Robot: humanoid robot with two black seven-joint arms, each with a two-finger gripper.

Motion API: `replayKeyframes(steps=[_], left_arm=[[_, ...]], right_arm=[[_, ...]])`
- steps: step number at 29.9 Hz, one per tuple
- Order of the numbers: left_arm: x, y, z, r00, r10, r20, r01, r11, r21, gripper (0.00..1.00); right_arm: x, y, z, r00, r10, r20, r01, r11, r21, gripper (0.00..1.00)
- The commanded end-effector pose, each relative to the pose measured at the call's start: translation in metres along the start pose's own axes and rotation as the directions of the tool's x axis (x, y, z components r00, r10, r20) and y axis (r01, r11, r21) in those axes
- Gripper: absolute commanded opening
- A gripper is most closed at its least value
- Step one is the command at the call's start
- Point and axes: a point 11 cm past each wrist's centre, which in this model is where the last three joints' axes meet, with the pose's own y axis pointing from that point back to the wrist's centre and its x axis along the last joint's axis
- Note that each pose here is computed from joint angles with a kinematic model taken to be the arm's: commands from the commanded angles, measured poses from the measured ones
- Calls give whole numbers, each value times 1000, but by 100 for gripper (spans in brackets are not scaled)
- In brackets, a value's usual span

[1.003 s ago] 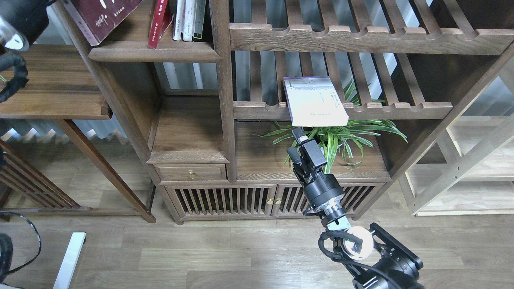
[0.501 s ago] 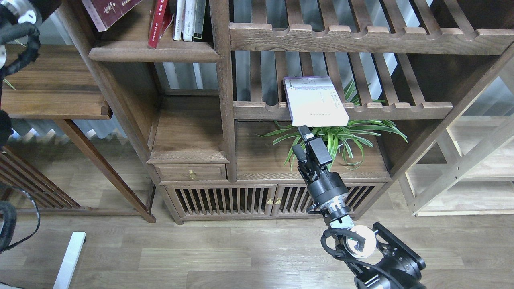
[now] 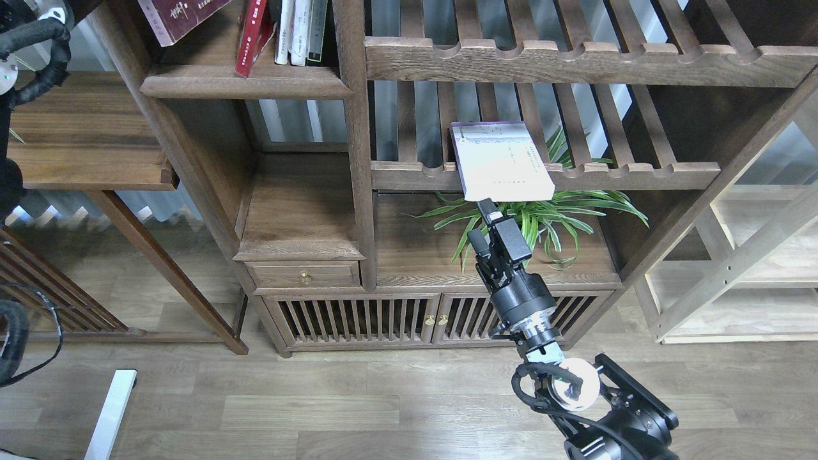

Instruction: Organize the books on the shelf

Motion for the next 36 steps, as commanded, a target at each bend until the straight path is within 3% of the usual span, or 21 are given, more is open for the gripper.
replayKeyframes(steps=[1,36], left_arm=[[-2,-6,-2,1000,-1,3,1,1000,18,4],[-16,-30,-21,1000,-9,-7,10,994,110,5]], right_arm=[[0,0,0,1000,0,1,0,1000,2,99],[5,7,-5,1000,16,17,-16,999,30,99]])
